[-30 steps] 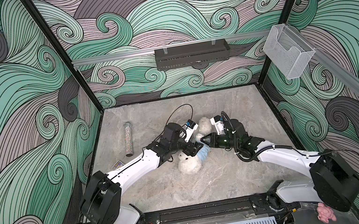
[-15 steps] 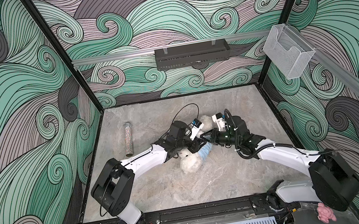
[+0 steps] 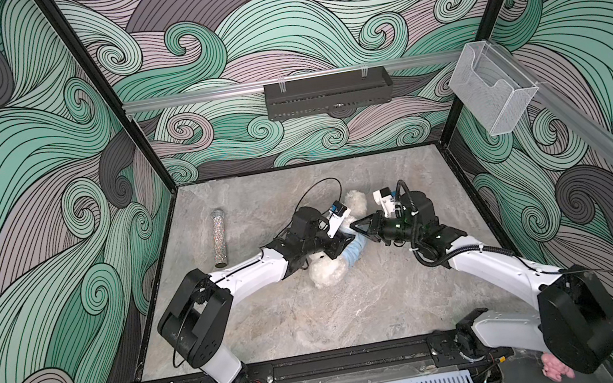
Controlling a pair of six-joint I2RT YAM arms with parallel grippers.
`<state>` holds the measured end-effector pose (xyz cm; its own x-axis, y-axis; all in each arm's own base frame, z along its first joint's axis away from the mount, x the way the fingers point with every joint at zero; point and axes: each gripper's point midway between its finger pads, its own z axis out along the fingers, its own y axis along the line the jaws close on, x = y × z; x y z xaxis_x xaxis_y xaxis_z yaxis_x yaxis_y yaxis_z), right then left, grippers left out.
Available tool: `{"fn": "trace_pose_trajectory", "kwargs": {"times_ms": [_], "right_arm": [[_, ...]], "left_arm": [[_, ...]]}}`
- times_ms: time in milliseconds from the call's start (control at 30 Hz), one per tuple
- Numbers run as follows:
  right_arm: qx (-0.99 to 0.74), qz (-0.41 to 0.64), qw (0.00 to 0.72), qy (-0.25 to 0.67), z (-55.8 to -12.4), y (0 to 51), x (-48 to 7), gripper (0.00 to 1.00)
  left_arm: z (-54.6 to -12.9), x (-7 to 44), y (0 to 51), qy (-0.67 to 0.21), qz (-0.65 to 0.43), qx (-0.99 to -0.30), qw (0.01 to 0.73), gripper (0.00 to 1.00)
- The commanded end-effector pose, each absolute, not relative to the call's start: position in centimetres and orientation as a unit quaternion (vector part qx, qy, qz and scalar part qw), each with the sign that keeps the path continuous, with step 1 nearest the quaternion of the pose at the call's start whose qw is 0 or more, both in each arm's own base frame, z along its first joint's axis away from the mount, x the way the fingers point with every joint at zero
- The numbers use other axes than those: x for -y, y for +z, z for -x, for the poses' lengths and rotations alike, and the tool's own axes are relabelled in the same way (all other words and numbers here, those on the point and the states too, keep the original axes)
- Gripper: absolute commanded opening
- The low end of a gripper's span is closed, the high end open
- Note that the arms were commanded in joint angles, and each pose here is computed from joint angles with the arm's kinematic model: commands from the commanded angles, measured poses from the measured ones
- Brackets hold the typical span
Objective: Dress the teddy bear
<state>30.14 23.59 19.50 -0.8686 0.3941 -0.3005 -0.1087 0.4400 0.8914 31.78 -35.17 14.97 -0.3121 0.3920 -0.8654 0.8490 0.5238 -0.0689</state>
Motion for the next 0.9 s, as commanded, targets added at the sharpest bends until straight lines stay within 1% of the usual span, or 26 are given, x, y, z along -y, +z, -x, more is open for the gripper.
{"fn": "trace_pose_trajectory", "kwargs": {"times_ms": [0, 67, 133, 233, 333, 433, 567, 733, 800, 867], "right_arm": [[-0.737, -0.043, 0.335, 0.585, -31.2, 28.8, -22.9, 0.00], [-0.741, -0.044, 0.336, 0.579, -31.2, 28.3, -22.7, 0.00], [-0.746, -0.043, 0.332, 0.576, -31.2, 27.4, -22.8, 0.00], [-0.762, -0.044, 0.321, 0.561, -31.2, 25.0, -22.7, 0.00], [-0.783, -0.045, 0.307, 0.539, -30.8, 21.7, -22.5, 0.00], [-0.814, -0.036, 0.306, 0.492, -29.9, 17.6, -22.0, 0.01], [-0.840, -0.014, 0.298, 0.453, -28.2, 12.9, -22.3, 0.07], [-0.879, 0.000, 0.279, 0.387, -25.8, 8.4, -21.3, 0.13], [-0.893, 0.003, 0.267, 0.362, -24.7, 6.8, -20.5, 0.16], [-0.906, 0.015, 0.252, 0.341, -23.3, 5.6, -20.1, 0.18]], "left_arm": [[-32.2, 29.2, 7.6, -0.127, -0.404, -0.836, 0.349, 0.45], [-32.5, 28.2, 7.2, -0.099, -0.411, -0.836, 0.350, 0.45], [-32.6, 27.9, 7.1, -0.090, -0.415, -0.837, 0.346, 0.45], [-32.6, 27.6, 6.7, -0.081, -0.417, -0.838, 0.341, 0.46], [-32.4, 27.4, 6.4, -0.076, -0.421, -0.840, 0.333, 0.48], [-32.2, 27.5, 7.4, -0.083, -0.423, -0.836, 0.339, 0.58], [-30.1, 29.2, 9.3, -0.158, -0.438, -0.818, 0.338, 0.70], [-28.4, 30.4, 12.4, -0.226, -0.418, -0.810, 0.343, 0.82], [-28.3, 30.2, 13.8, -0.239, -0.401, -0.811, 0.352, 0.97], [-28.2, 30.1, 15.2, -0.255, -0.378, -0.814, 0.360, 0.99]]}}
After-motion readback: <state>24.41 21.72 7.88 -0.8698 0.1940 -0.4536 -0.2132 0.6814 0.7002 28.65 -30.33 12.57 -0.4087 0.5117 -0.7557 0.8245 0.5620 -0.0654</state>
